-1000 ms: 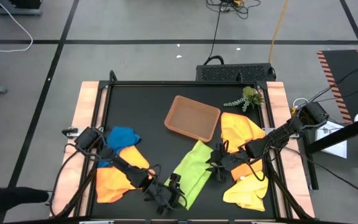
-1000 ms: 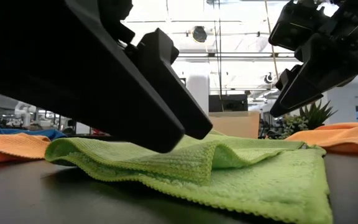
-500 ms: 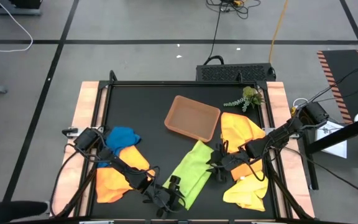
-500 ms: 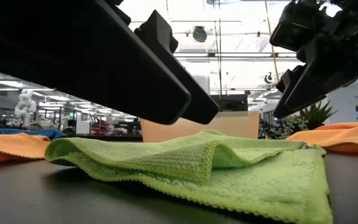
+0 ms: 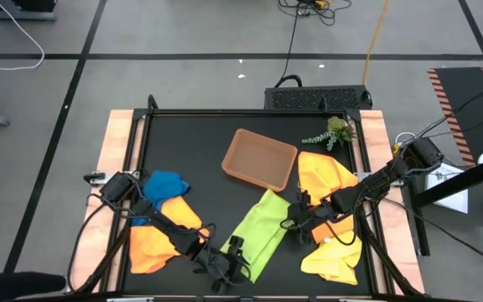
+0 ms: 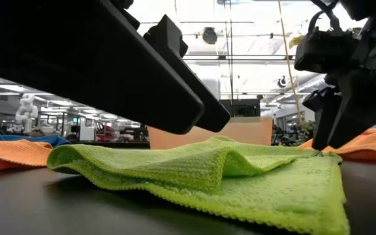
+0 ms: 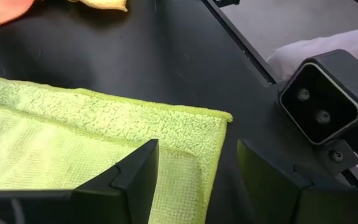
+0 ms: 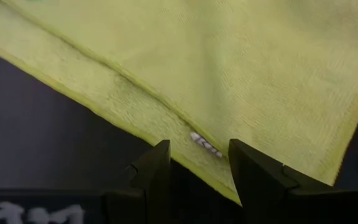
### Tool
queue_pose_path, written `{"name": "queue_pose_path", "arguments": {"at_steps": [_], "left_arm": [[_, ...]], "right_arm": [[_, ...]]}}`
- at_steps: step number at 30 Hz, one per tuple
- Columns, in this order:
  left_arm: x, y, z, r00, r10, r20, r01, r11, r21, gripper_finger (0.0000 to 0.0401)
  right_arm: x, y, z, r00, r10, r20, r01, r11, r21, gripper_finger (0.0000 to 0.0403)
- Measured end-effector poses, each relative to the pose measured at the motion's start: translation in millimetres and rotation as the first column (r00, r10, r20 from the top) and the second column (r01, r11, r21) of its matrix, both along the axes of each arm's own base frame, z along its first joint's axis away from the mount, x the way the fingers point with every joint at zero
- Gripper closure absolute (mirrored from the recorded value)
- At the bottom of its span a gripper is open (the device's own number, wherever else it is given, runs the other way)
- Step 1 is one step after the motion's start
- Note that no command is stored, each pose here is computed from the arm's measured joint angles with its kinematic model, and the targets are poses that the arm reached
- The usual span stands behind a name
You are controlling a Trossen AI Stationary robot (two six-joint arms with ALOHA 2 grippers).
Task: Fold microfiber towels
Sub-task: Fold the green microfiber towel
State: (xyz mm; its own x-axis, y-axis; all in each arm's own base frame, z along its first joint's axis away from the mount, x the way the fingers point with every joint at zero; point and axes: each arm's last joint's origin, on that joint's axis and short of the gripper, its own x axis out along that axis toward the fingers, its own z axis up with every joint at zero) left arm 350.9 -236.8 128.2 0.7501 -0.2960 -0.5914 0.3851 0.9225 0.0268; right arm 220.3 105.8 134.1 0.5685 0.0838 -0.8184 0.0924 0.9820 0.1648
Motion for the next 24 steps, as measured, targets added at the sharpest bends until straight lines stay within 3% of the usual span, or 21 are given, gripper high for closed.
{"name": "queue_pose_path", "arguments": {"at_steps": [15, 24], "left_arm": [[-0.2, 3.0, -10.2, 0.999, 0.048, -0.024, -0.047, 0.998, 0.052, 0.0183], [2.0, 8.8, -14.8, 0.994, 0.105, -0.018, -0.102, 0.990, 0.102, 0.0186]], "right_arm": [[-4.0, -9.4, -4.3, 0.998, -0.018, -0.059, 0.012, 0.994, -0.106, 0.0245], [-3.4, -12.0, -4.7, 0.998, -0.024, -0.064, 0.017, 0.994, -0.112, 0.0245]]}}
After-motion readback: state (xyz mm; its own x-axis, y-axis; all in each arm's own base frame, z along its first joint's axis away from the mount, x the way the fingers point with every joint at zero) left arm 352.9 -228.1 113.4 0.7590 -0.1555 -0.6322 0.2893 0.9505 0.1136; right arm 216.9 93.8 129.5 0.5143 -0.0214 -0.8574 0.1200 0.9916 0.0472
